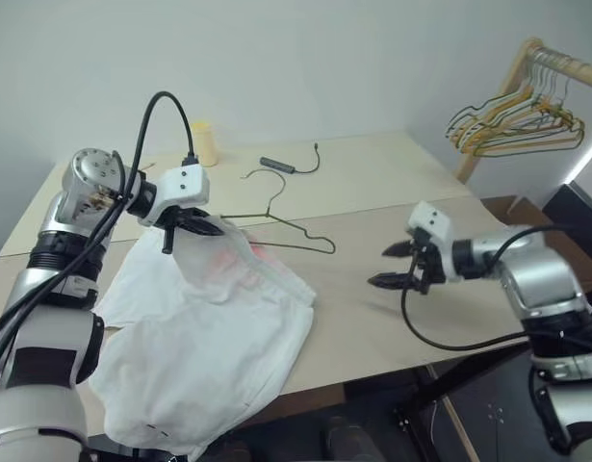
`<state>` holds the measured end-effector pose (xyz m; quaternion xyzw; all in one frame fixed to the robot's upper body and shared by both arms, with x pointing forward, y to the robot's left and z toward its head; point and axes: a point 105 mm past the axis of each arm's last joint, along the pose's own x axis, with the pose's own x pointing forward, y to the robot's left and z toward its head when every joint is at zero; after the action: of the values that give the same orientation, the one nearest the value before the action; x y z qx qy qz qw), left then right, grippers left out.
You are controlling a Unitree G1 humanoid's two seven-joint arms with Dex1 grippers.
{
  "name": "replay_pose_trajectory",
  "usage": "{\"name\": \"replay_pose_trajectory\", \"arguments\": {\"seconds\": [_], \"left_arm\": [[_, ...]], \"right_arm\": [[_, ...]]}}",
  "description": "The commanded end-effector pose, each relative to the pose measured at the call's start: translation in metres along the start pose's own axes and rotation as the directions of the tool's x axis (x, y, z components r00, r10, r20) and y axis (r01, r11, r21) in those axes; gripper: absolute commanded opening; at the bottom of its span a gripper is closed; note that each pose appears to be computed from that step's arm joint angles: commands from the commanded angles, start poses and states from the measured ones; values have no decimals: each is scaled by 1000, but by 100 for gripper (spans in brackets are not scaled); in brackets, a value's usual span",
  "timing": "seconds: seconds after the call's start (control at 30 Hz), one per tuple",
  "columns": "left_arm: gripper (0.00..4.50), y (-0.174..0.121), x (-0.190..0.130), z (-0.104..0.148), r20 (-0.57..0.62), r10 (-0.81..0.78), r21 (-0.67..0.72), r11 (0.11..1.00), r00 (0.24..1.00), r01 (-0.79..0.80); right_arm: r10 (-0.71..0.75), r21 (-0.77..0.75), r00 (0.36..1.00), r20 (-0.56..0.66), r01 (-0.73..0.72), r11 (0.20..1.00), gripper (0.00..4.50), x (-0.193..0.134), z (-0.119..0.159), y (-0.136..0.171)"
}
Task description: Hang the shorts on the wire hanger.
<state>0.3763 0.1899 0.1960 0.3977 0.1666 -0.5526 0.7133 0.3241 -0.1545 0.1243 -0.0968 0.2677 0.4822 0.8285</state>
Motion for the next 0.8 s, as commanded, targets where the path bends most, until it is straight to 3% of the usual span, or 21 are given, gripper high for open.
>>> {"name": "replay_pose_trajectory", "arguments": {"seconds": [0.03,0.17,0.33,0.47,0.73,0.77,0.8], "left_arm": [[0,14,-14,17,43,69,50,996,997,-72],[0,13,-13,17,45,67,48,996,997,-69],[0,13,-13,19,44,59,46,997,997,-61],[0,14,-14,19,46,62,43,997,997,-64],[0,15,-19,18,46,71,32,997,996,-72],[0,15,-20,18,46,71,31,997,996,-73],[0,15,-20,18,45,71,31,997,996,-72]], "right_arm": [[51,145,994,100,-65,987,447,24,8,27],[81,251,986,145,-116,961,447,54,1,56],[61,314,982,177,-115,942,431,70,-4,65],[82,324,985,151,-128,937,326,79,-7,71],[48,352,985,167,-105,930,31,89,-4,67],[49,349,984,170,-107,931,4,90,-4,67],[48,343,984,171,-106,933,4,90,-3,67]]}}
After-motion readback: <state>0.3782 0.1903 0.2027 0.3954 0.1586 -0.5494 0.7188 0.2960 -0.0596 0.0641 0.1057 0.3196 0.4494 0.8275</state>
